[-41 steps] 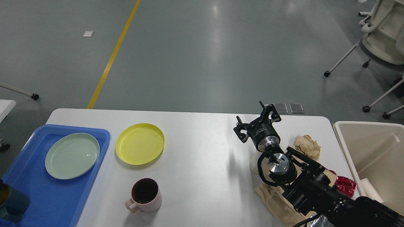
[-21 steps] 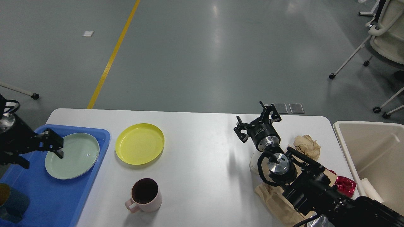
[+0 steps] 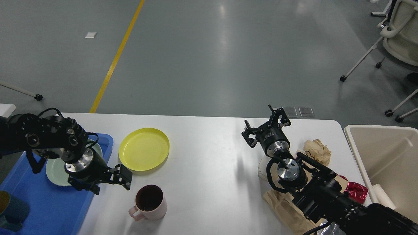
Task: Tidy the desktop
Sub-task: 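Move the left gripper over to the pink mug, then grasp the pink mug with the left gripper, then carry the pink mug beside the blue tray and set it down, then move the left gripper to the yellow plate rim and grasp it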
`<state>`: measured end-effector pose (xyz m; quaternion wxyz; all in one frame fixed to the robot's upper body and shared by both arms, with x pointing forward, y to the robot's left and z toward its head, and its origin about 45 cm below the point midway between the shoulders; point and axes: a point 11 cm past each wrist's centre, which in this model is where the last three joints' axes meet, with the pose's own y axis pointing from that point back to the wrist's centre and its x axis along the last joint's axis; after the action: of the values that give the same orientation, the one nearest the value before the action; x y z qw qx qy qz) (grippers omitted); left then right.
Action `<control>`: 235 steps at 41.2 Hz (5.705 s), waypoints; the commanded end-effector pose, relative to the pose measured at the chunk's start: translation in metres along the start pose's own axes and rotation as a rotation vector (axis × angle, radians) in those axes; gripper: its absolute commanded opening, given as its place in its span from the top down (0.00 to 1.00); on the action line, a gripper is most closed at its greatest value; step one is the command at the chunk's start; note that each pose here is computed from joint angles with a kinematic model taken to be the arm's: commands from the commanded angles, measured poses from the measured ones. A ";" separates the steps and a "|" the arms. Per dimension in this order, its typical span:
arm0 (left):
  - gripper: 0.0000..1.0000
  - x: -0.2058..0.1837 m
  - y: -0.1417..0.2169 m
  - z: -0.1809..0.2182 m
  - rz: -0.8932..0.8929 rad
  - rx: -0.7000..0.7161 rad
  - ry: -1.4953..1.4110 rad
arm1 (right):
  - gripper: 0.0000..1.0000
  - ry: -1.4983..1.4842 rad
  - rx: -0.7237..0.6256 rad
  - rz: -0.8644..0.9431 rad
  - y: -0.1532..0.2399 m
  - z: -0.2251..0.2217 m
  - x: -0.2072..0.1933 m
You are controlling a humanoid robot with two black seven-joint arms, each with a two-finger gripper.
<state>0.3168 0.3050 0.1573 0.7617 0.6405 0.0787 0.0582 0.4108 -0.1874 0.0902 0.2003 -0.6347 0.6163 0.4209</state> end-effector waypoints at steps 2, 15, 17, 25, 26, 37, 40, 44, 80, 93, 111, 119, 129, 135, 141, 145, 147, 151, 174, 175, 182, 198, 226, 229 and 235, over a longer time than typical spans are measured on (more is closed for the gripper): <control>0.01 -0.003 -0.008 0.013 0.000 -0.012 -0.012 | 0.00 0.000 0.000 0.001 0.000 0.000 0.000; 0.01 -0.023 -0.035 0.022 -0.061 -0.006 -0.040 | 0.00 0.000 0.000 -0.001 0.000 0.000 0.000; 0.01 -0.025 -0.038 0.022 -0.064 -0.003 -0.047 | 0.00 0.000 0.000 -0.001 0.000 0.000 0.000; 0.02 -0.020 -0.044 0.025 0.016 -0.001 -0.045 | 0.00 0.000 0.000 -0.001 0.000 0.000 0.000; 0.02 -0.020 -0.047 0.025 0.019 0.001 -0.044 | 0.00 0.000 0.000 -0.001 0.000 0.000 0.000; 0.09 -0.034 -0.072 0.021 0.031 0.022 -0.047 | 0.00 0.000 0.000 -0.001 0.000 0.000 0.000; 0.16 -0.036 -0.074 0.022 0.026 0.022 -0.048 | 0.00 0.000 0.000 -0.001 0.000 0.000 0.000; 0.30 -0.038 -0.076 0.022 0.020 0.020 -0.045 | 0.00 0.000 0.000 -0.001 0.000 0.000 0.000; 1.00 -0.027 -0.039 0.002 -0.079 0.060 -0.040 | 0.00 0.000 0.000 -0.001 0.000 0.000 0.000; 1.00 0.009 0.093 -0.063 -0.126 0.203 -0.085 | 0.00 0.000 0.000 -0.001 0.000 0.000 0.000; 1.00 -0.030 0.036 -0.166 -0.083 0.362 0.030 | 0.00 0.000 0.000 -0.001 0.000 0.000 0.000; 1.00 -0.039 0.008 -0.181 -0.016 0.386 0.049 | 0.00 0.000 0.000 -0.001 0.000 0.000 0.000; 0.99 -0.034 0.002 -0.200 0.026 0.440 0.072 | 0.00 0.000 0.000 -0.001 0.000 0.000 0.000; 0.78 -0.032 -0.001 -0.205 0.037 0.456 0.074 | 0.00 0.000 0.000 -0.001 0.000 0.000 0.000; 0.00 -0.029 0.002 -0.206 0.034 0.477 0.073 | 0.00 0.000 0.000 -0.001 0.000 0.000 0.000; 0.00 -0.027 0.004 -0.206 0.039 0.478 0.073 | 0.00 0.000 0.000 -0.001 0.000 0.000 0.000; 0.00 -0.027 0.003 -0.204 0.034 0.472 0.071 | 0.00 0.000 0.000 -0.001 0.000 0.000 0.000; 0.00 -0.026 0.011 -0.196 -0.025 0.439 0.077 | 0.00 0.000 0.000 -0.001 0.000 0.000 0.000; 0.00 0.042 0.123 -0.119 0.083 0.061 0.192 | 0.00 0.000 0.000 -0.001 0.000 0.000 0.000; 0.01 0.042 0.121 -0.119 0.080 0.059 0.199 | 0.00 0.000 0.000 -0.001 0.000 0.000 0.000; 0.01 0.038 0.065 -0.119 0.146 -0.002 0.362 | 0.00 0.000 0.000 -0.001 0.000 0.000 0.000; 0.01 0.046 -0.033 -0.067 0.450 -0.078 0.738 | 0.00 0.000 0.000 -0.001 0.000 0.000 0.000; 0.09 0.039 -0.100 -0.008 0.510 -0.171 0.890 | 0.00 0.000 0.000 -0.001 0.000 0.000 0.000; 0.13 0.040 -0.100 -0.004 0.509 -0.182 0.896 | 0.00 0.000 0.000 -0.001 0.000 0.000 0.000; 0.33 0.044 -0.096 -0.001 0.520 -0.206 0.909 | 0.00 0.000 0.000 -0.001 0.000 0.000 0.000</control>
<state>0.3549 0.2998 0.0577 0.6677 0.4806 0.2332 0.5185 0.4108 -0.1872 0.0904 0.2005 -0.6348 0.6161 0.4209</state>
